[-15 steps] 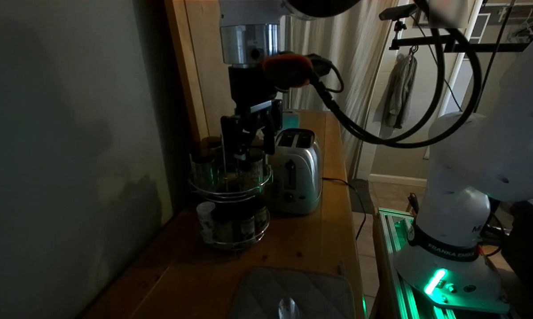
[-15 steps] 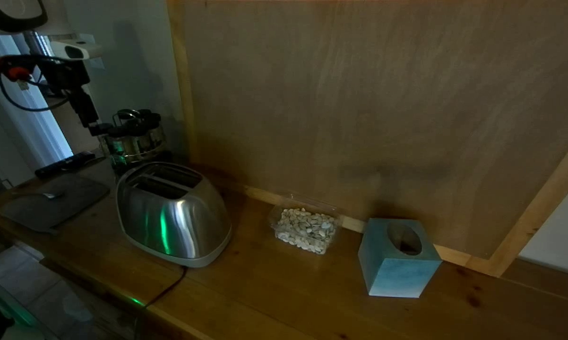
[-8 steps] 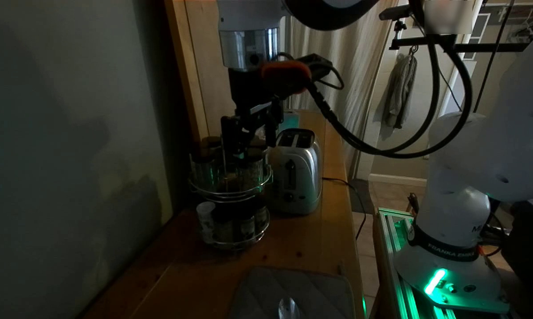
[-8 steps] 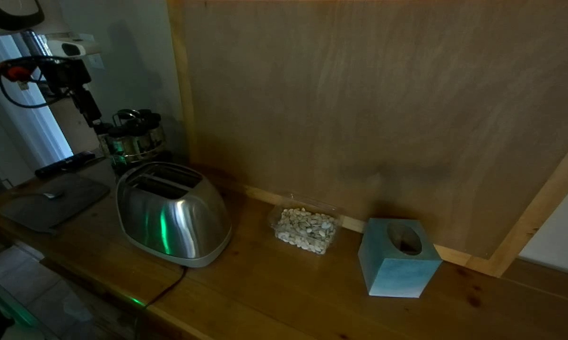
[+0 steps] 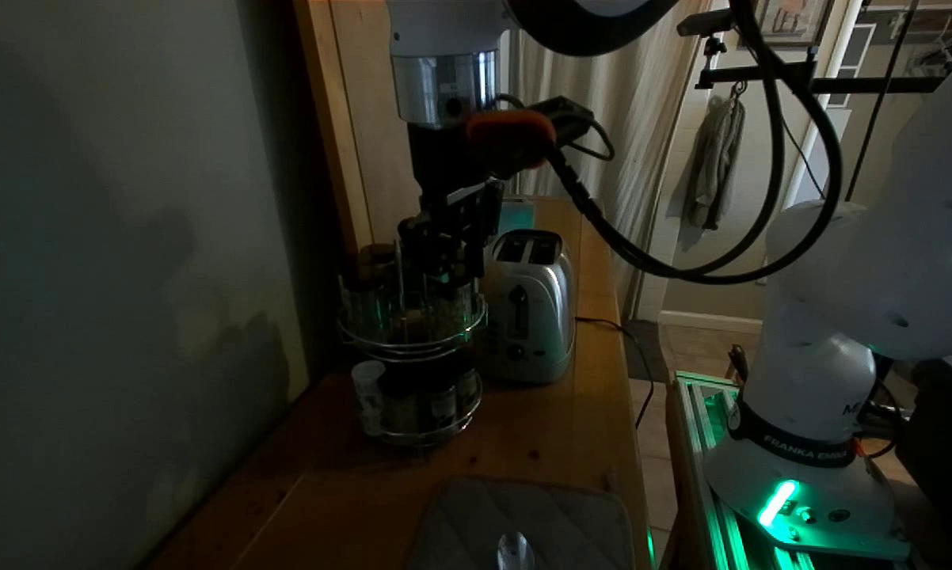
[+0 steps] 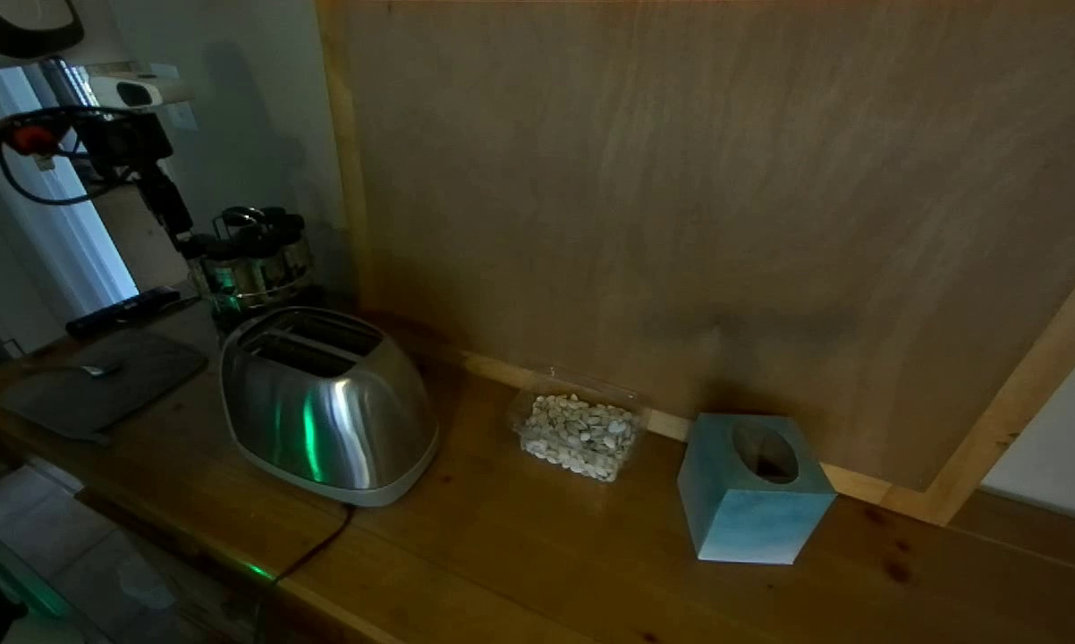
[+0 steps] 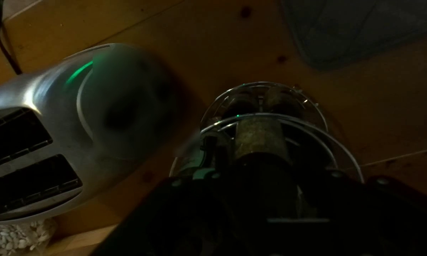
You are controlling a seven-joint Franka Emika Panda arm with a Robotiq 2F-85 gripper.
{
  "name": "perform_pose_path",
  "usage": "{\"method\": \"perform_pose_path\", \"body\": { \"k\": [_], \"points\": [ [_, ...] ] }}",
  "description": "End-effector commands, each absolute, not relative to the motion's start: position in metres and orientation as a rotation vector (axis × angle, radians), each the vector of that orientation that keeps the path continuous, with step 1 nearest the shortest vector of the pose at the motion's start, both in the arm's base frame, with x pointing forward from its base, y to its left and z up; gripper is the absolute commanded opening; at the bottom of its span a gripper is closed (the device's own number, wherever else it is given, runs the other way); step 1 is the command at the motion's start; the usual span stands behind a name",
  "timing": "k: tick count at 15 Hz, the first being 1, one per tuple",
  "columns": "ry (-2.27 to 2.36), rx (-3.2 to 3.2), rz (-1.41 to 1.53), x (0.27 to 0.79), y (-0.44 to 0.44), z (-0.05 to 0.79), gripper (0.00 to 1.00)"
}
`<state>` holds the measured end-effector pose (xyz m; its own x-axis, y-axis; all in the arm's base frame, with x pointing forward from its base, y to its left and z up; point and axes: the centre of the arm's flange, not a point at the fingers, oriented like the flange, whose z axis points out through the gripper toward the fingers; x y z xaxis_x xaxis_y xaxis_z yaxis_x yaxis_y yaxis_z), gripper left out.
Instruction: Put the jar on the counter
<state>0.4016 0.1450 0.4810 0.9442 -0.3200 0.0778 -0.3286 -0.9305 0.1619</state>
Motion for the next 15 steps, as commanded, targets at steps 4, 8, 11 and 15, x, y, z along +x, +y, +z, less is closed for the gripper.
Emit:
{"method": "perform_pose_path", "body": {
  "k": [4,8,11,15],
  "points": [
    [-0.496,2.907,0.088,0.407,0.147,0.482,0.24],
    [-0.472,2.886,0.130,0.406,0.148,0.499,0.24],
    [-0.445,2.888,0.150,0.408,0.152,0.506,0.24],
    [-0.424,2.899,0.172,0.408,0.157,0.514,0.24]
  ]
}}
